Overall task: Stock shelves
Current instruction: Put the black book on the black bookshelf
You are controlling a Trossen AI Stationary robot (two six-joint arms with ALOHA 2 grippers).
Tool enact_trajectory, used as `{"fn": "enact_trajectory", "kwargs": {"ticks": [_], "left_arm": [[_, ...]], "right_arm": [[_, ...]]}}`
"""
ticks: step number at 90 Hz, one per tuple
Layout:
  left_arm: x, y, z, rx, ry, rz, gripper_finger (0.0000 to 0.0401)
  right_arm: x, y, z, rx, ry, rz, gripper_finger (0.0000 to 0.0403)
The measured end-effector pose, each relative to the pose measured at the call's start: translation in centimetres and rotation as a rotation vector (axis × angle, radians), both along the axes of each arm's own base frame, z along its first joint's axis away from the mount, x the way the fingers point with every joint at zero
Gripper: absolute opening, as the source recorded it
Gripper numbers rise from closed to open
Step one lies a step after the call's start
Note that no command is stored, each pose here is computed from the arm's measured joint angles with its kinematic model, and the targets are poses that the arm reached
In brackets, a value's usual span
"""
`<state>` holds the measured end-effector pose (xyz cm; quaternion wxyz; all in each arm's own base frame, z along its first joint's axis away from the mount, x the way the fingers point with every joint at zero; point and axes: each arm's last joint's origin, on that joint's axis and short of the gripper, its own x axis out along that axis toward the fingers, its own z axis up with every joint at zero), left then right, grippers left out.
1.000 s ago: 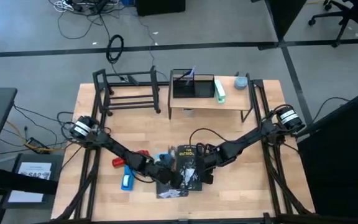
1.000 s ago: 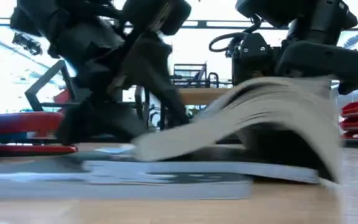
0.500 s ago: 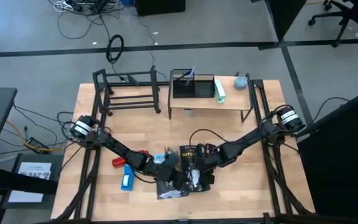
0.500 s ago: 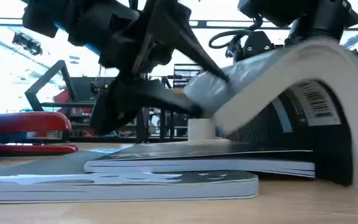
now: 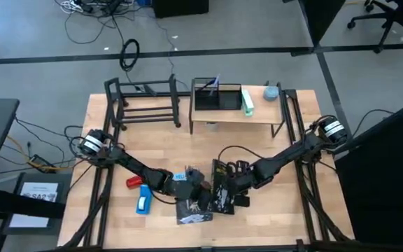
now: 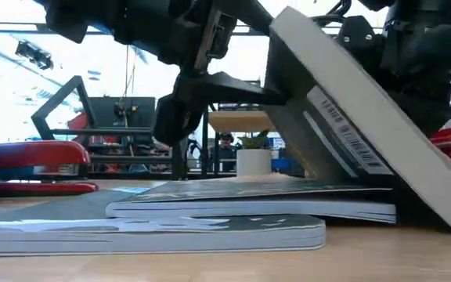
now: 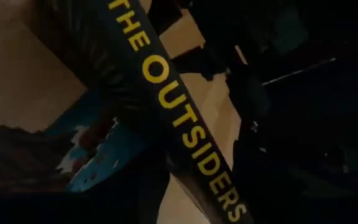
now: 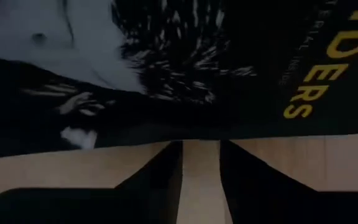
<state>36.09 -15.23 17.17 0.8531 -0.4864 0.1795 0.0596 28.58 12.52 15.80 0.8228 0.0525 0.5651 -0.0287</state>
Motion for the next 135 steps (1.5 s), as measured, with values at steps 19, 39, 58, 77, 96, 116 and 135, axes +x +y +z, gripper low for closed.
{"fn": "enact_trajectory", "kwargs": {"ticks": [19, 39, 58, 77, 96, 116, 135], "left_arm": [[-0.6, 0.5, -1.3, -0.005, 0.150, 0.031, 0.0095], [-1.1, 0.7, -2.1, 0.034, 0.240, 0.049, 0.0029], [-1.3, 0.2, 1.0, 0.155, 0.274, 0.063, 0.0029], [-3.2, -0.1, 8.3, 0.383, 0.400, 0.159, 0.0029], [-6.0, -0.8, 17.1, 0.644, 0.417, 0.336, 0.0029], [-9.8, 0.0, 21.6, 0.848, 0.362, 0.538, 0.0029], [-9.3, 2.6, 22.2, 0.934, 0.342, 0.659, 0.0029]], "right_arm": [[0.0, 0.0, 0.0, 0.003, -0.004, -0.008, 0.0077], [0.0, 0.1, 0.1, 0.008, -0.009, -0.011, 0.0077], [-1.2, 0.9, 0.1, -0.010, 0.054, -0.033, 0.0076], [-2.9, 3.2, 0.1, -0.060, 0.049, -0.033, 0.0075], [-3.9, 4.8, 0.2, -0.090, 0.009, -0.036, 0.0075], [-4.0, 5.0, 0.2, -0.092, -0.003, -0.046, 0.0075], [-3.8, 5.2, 0.3, -0.077, -0.033, -0.050, 0.0075]]}}
